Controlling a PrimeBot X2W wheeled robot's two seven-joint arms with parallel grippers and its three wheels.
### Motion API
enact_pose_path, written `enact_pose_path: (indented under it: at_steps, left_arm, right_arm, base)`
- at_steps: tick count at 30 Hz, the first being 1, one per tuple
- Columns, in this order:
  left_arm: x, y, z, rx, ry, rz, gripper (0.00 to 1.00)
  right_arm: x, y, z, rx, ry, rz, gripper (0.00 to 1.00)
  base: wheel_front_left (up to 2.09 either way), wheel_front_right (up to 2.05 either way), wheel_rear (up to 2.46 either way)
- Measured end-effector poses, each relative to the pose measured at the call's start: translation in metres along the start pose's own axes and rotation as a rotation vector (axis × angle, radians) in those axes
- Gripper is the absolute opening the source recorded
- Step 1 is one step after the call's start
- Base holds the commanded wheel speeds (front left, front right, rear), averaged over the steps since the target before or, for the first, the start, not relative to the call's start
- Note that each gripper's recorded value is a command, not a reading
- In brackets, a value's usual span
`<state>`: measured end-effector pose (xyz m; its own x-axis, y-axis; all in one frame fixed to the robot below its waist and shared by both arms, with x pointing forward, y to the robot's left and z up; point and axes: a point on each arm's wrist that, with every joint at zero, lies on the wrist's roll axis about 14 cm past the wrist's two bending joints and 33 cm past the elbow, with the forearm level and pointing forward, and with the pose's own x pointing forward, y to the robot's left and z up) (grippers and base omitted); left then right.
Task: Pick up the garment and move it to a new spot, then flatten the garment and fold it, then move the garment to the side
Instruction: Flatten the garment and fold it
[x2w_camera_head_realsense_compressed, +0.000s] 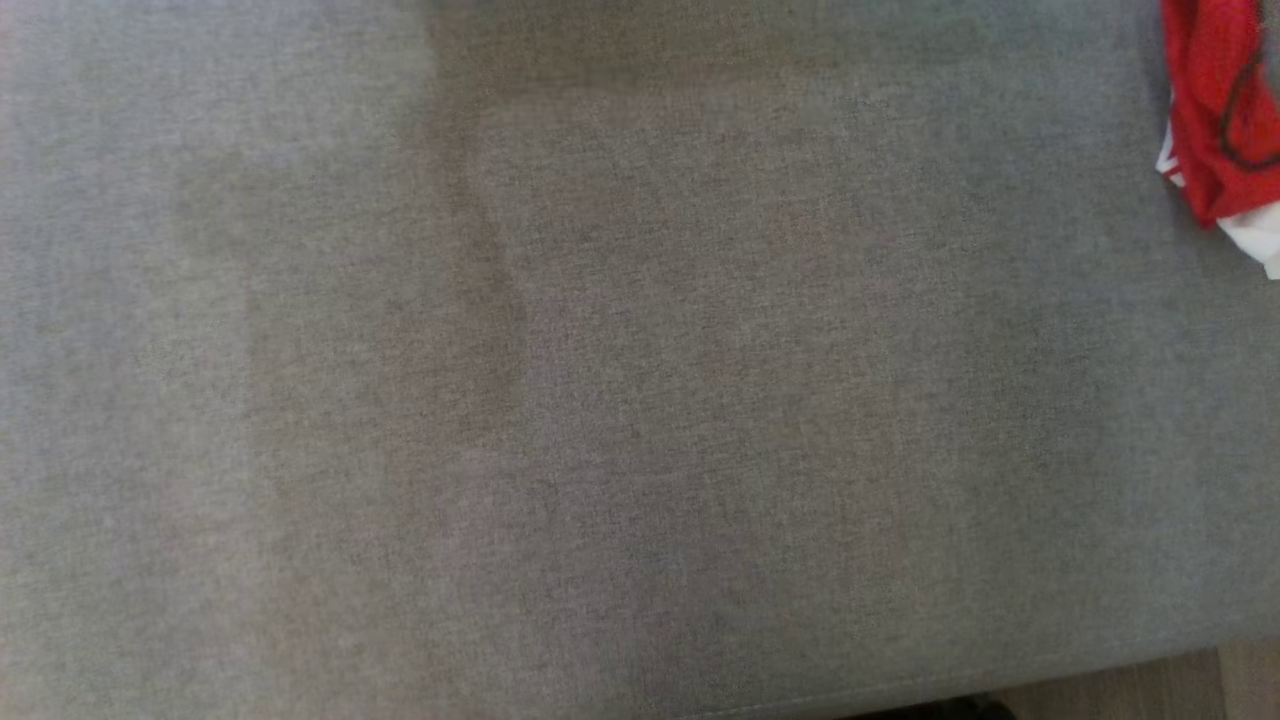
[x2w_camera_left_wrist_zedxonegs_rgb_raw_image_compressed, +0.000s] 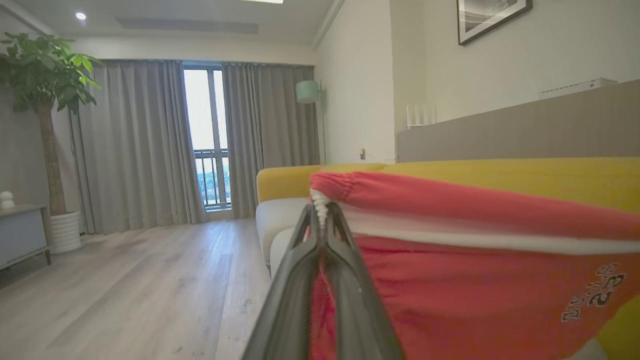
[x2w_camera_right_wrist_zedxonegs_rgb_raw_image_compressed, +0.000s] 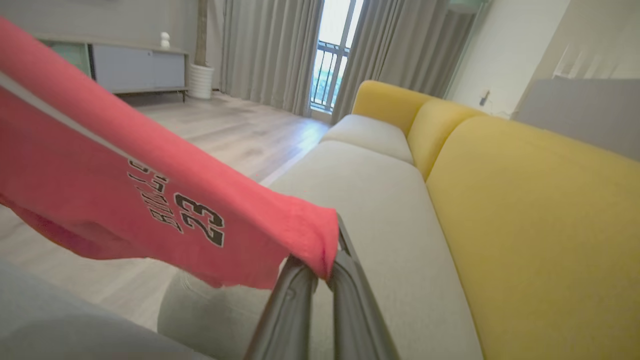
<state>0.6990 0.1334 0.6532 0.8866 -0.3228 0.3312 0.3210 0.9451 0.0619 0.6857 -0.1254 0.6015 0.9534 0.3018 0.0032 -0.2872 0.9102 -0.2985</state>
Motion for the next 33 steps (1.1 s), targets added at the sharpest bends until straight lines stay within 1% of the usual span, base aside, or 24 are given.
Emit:
enact_pose_path:
  at_steps: [2,5,7,9,10,12,14,17,22,23,25,27,30,33]
  left_arm:
    - [-0.002,-0.008,-0.021,-0.026,0.04,-0.01,0.0]
    - [-0.014,-0.017,-0.051,-0.062,0.1,-0.019,0.0]
    - [-0.031,-0.019,-0.072,-0.122,0.149,0.005,0.0]
    - [-0.057,-0.023,-0.096,-0.176,0.213,0.028,0.0]
    - [-0.057,-0.023,-0.096,-0.176,0.213,0.028,0.0]
    - [-0.085,-0.03,-0.116,-0.194,0.277,0.028,0.0]
    - [-0.11,-0.036,-0.129,-0.206,0.333,0.031,0.0]
    - [-0.147,-0.047,-0.141,-0.211,0.405,0.022,0.0]
    - [-0.204,-0.068,-0.148,-0.213,0.505,-0.012,0.0]
    - [-0.229,-0.079,-0.153,-0.211,0.557,-0.038,0.0]
    - [-0.253,-0.091,-0.155,-0.187,0.608,-0.084,0.0]
    - [-0.273,-0.101,-0.15,-0.154,0.637,-0.138,0.0]
    - [-0.278,-0.103,-0.14,-0.113,0.631,-0.17,0.0]
    - [-0.283,-0.104,-0.132,-0.097,0.623,-0.181,0.0]
  right_arm:
    - [0.001,0.004,-0.025,0.017,0.056,0.002,0.0]
    - [-0.003,0.02,-0.07,0.021,0.167,0.031,0.0]
    - [-0.014,0.035,-0.103,-0.001,0.25,0.067,0.0]
    - [-0.029,0.05,-0.131,0.022,0.327,0.088,0.0]
    - [-0.029,0.05,-0.131,0.022,0.327,0.088,0.0]
    - [-0.045,0.06,-0.152,0.025,0.391,0.111,0.0]
    - [-0.059,0.07,-0.165,0.035,0.441,0.129,0.0]
    - [-0.081,0.08,-0.176,0.041,0.5,0.158,0.0]
    - [-0.126,0.091,-0.191,0.042,0.615,0.207,0.0]
    - [-0.144,0.096,-0.193,0.038,0.658,0.238,0.0]
    - [-0.162,0.094,-0.195,0.02,0.696,0.261,0.0]
    - [-0.182,0.089,-0.19,0.036,0.741,0.277,0.0]
    - [-0.198,0.088,-0.184,0.042,0.769,0.304,0.0]
    - [-0.214,0.089,-0.179,0.044,0.793,0.33,0.0]
  base:
    - [0.0,0.0,0.0]
    - [0.0,0.0,0.0]
    - [0.0,0.0,0.0]
    - [0.0,0.0,0.0]
    - [0.0,0.0,0.0]
    - [0.0,0.0,0.0]
    - [0.0,0.0,0.0]
    - [0.0,0.0,0.0]
    - [0.0,0.0,0.0]
    - [0.0,0.0,0.0]
    - [0.0,0.0,0.0]
    - [0.0,0.0,0.0]
    - [0.0,0.0,0.0]
    - [0.0,0.0,0.0]
